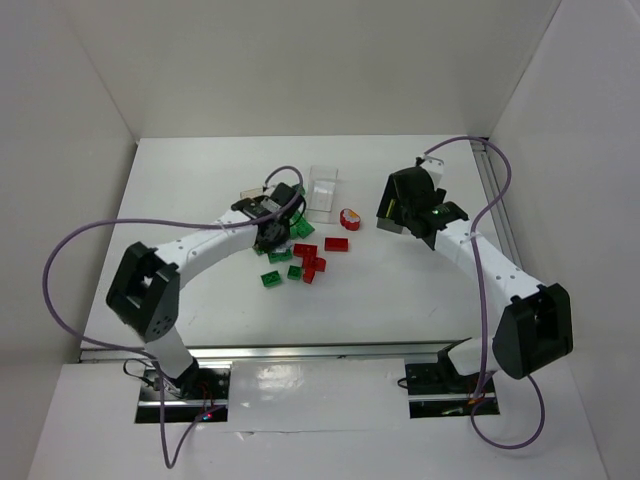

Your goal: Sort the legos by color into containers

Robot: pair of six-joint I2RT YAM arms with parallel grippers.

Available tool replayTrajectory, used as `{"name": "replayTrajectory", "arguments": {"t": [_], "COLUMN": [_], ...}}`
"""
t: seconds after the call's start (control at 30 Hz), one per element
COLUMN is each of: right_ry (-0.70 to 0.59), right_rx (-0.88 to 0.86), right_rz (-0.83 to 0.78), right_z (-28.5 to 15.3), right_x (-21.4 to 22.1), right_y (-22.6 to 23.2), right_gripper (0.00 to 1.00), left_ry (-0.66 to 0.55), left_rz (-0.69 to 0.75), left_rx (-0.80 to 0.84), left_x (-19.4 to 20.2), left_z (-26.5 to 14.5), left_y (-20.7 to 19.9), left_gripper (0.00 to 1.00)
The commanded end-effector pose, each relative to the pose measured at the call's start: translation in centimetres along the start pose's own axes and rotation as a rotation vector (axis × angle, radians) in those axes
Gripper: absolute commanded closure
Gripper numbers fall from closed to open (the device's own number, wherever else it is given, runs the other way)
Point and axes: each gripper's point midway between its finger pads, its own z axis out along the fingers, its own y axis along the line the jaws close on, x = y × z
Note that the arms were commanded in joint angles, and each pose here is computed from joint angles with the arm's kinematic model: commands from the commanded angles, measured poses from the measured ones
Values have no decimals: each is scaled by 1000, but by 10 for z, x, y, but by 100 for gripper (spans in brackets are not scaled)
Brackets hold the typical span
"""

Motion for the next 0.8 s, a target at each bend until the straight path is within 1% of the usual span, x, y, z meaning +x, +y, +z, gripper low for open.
{"name": "replayTrajectory", "arguments": {"t": [0.0, 0.07, 0.1, 0.13, 0.23, 0.3, 0.33, 0.4, 0.43, 0.47, 0.53, 0.6, 0.63, 0.7, 0.73, 0.77], "right_ry": [-18, -18, -18, -18, -23, -23, -23, -15, -11, -11, -2, -2, -2, -2, -2, -2], "right_rx": [2, 2, 2, 2, 10, 10, 10, 14, 6, 6, 11, 11, 11, 11, 11, 11], "right_rz": [6, 6, 6, 6, 6, -3, -3, -7, -7, -7, -11, -20, -20, -20, -20, -20], "right_z": [1, 1, 1, 1, 1, 1, 1, 3, 2, 2, 2, 2, 2, 2, 2, 2], "right_x": [-6, -6, -6, -6, -7, -7, -7, -3, -2, -2, 0, 0, 0, 0, 0, 0], "right_y": [0, 0, 0, 0, -2, -2, -2, -4, -2, -2, -4, -4, -4, -4, -4, -4], "right_gripper": [9, 9, 9, 9, 9, 9, 9, 9, 9, 9, 9, 9, 9, 9, 9, 9], "left_ry": [64, 41, 28, 34, 6, 17, -6, -10, -21, -21, -37, -12, -25, -7, 12, 52], "left_rz": [6, 25, 32, 8, -12, -7, -18, -42, -48, -56, -51, -34, -30, -5, -13, 6], "left_rx": [-85, -109, -99, -121, -127, -147, -126, -133, -122, -127, -96, -90, -77, -38, -34, -32], "left_x": [18, 12, 7, 3, -18, -24, -38, -54, -67, -72, -86, -77, -79, -67, -61, -44], "left_z": [30, 40, 42, 51, 60, 71, 73, 81, 87, 89, 83, 86, 79, 68, 64, 63], "left_y": [12, 17, 13, 23, 32, 39, 36, 44, 42, 44, 34, 29, 24, 12, 13, 13], "left_gripper": [97, 97, 97, 97, 97, 97, 97, 96, 96, 96, 96, 95, 93, 89, 85, 69]}}
